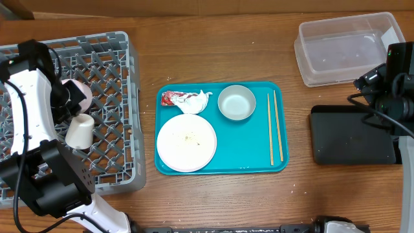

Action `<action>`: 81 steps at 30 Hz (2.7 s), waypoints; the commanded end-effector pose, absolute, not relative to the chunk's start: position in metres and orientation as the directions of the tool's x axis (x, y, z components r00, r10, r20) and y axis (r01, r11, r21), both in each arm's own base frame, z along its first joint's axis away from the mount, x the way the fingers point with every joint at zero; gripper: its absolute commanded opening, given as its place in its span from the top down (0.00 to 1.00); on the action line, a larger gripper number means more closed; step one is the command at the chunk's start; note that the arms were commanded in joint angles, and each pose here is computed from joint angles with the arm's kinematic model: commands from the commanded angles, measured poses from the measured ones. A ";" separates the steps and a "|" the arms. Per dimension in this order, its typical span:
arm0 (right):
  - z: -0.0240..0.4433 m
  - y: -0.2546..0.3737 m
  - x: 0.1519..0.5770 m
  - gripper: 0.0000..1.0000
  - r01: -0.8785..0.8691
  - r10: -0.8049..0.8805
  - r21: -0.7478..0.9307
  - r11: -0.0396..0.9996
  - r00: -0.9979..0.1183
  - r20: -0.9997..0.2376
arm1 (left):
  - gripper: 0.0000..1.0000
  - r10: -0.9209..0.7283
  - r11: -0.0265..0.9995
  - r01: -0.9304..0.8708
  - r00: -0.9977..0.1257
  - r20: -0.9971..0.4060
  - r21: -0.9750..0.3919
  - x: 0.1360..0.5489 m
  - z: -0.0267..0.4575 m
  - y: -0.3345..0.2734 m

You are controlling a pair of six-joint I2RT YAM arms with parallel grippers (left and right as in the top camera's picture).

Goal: Sort waste into correct bins and load items into the dishwasher

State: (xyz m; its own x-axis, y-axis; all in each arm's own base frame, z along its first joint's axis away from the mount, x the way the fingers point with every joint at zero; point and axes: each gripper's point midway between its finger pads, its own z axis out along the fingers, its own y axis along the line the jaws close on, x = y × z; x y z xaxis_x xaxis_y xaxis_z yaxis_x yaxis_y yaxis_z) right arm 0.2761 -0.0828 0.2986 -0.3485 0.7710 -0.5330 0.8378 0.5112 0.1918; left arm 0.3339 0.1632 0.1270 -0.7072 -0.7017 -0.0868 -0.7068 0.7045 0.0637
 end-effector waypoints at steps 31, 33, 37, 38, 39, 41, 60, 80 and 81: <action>0.302 -0.085 0.276 0.00 0.841 0.774 0.201 0.502 -0.334 -0.538 | 0.96 -0.766 0.620 -0.784 -0.608 -0.209 0.005 0.328 0.177 0.160; 0.302 -0.085 0.276 0.00 0.841 0.774 0.201 0.502 -0.334 -0.538 | 0.96 -0.775 0.614 -0.789 -0.609 -0.169 0.027 0.326 0.161 0.159; 0.302 -0.085 0.276 0.00 0.841 0.774 0.201 0.503 -0.334 -0.539 | 0.96 -0.783 0.612 -0.788 -0.616 -0.090 0.073 0.318 0.132 0.157; 0.302 -0.085 0.276 0.00 0.841 0.774 0.201 0.503 -0.334 -0.539 | 0.96 -0.784 0.611 -0.788 -0.616 -0.076 0.082 0.316 0.129 0.157; 0.302 -0.085 0.276 0.00 0.841 0.774 0.201 0.503 -0.334 -0.539 | 0.96 -0.790 0.603 -0.793 -0.609 -0.071 0.088 0.314 0.128 0.158; 0.302 -0.085 0.276 0.00 0.841 0.774 0.201 0.503 -0.334 -0.539 | 0.96 -0.805 0.583 -0.807 -0.589 -0.065 0.092 0.311 0.127 0.160; 0.302 -0.085 0.276 0.00 0.841 0.774 0.201 0.503 -0.334 -0.539 | 0.96 -0.883 0.460 -0.873 -0.469 -0.017 0.164 0.268 0.121 0.182; 0.302 -0.085 0.276 0.00 0.841 0.774 0.201 0.503 -0.334 -0.539 | 0.25 -0.395 0.914 -0.354 -0.890 -0.226 -0.199 0.349 0.206 0.017; 0.302 -0.085 0.276 0.00 0.841 0.774 0.201 0.503 -0.334 -0.539 | 0.27 -0.407 0.912 -0.380 -0.887 -0.217 -0.157 0.350 0.197 0.017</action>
State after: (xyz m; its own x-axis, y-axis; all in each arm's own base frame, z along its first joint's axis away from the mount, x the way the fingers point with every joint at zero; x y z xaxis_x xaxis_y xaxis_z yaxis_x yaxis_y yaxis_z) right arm 0.2763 -0.0826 0.2985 -0.3485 0.7714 -0.5325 0.8378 0.5110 0.1921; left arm 0.3495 0.0200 0.2262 -0.8548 -0.4504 -0.2580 -0.3870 0.8843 -0.2613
